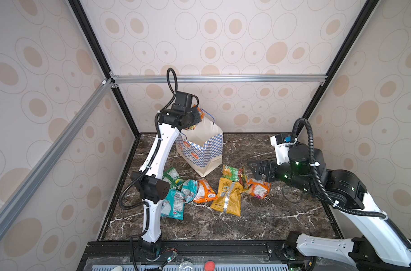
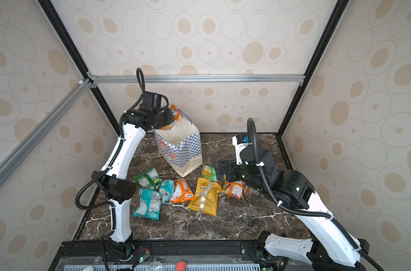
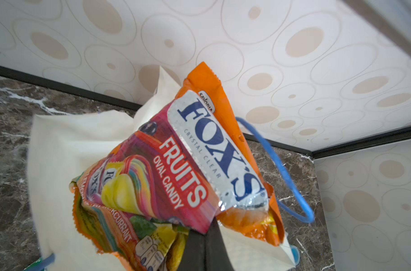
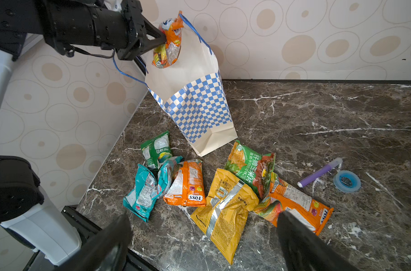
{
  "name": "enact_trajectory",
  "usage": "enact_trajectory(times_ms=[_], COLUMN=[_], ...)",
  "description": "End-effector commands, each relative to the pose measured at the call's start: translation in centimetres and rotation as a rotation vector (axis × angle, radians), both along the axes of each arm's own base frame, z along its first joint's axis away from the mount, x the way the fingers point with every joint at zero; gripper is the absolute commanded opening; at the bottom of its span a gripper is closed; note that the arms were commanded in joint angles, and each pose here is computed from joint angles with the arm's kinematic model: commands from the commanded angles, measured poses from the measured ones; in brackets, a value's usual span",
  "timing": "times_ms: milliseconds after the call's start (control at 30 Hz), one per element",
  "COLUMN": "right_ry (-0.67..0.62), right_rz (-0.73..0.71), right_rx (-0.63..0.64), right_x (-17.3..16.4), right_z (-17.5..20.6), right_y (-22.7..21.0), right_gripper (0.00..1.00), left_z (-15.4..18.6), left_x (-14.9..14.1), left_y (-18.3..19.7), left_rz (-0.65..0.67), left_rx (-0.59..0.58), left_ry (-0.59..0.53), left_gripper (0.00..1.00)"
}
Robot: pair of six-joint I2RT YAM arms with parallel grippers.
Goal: Take the snacks out of the paper bag
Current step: Pick up the snack from the paper bag, then place the snack at the top-right of the table.
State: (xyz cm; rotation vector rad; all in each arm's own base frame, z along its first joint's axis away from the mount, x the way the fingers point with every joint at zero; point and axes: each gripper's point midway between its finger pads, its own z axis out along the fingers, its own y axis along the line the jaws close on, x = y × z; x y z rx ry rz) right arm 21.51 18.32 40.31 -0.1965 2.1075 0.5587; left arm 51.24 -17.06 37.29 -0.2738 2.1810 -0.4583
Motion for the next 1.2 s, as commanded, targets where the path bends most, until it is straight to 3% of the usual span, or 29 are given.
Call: enact_trajectory(times_ms=[0,200,433,667,967,1167], right_ry=[-0.032,-0.045,-0.069,-0.045,0.022,0.033], right_rz=[0.019,0.029,-0.043,-0.141,-0.234,-0.318], right_rx=[0.014,0.007,-0.012,-0.041,-0.068,-0.098], right_x=[0.1,0.5,0.9,-0.3,-2.7,-4.1], right_z=[1.0,1.3,1.3,-0.3,-3.1,-4.1], right_y=[0.5,1.0,-0.5,-4.0,-8.4,-11.8], right_gripper=[1.00,1.00,1.00,1.00,1.00,1.00], left_z=[9.6,13.8,19.4,20.2,14.2,6.0], left_x=[-2.4,-4.7,-8.1,-9.6,-9.3,-8.8], left_y=[1.4,0.0,-4.5,-11.7,-22.1,-28.8], left_rz=[0.024,-0.057,-0.203,-0.334,-0.468,-0.560], left_rx=[-0.098,-0.229,-0.370,-0.461,-0.485,-0.409], left_ry=[-0.235,-0.310,-0.452,-0.492,-0.385,-0.259], left_gripper=[0.00,0.00,0.00,0.00,0.00,0.00])
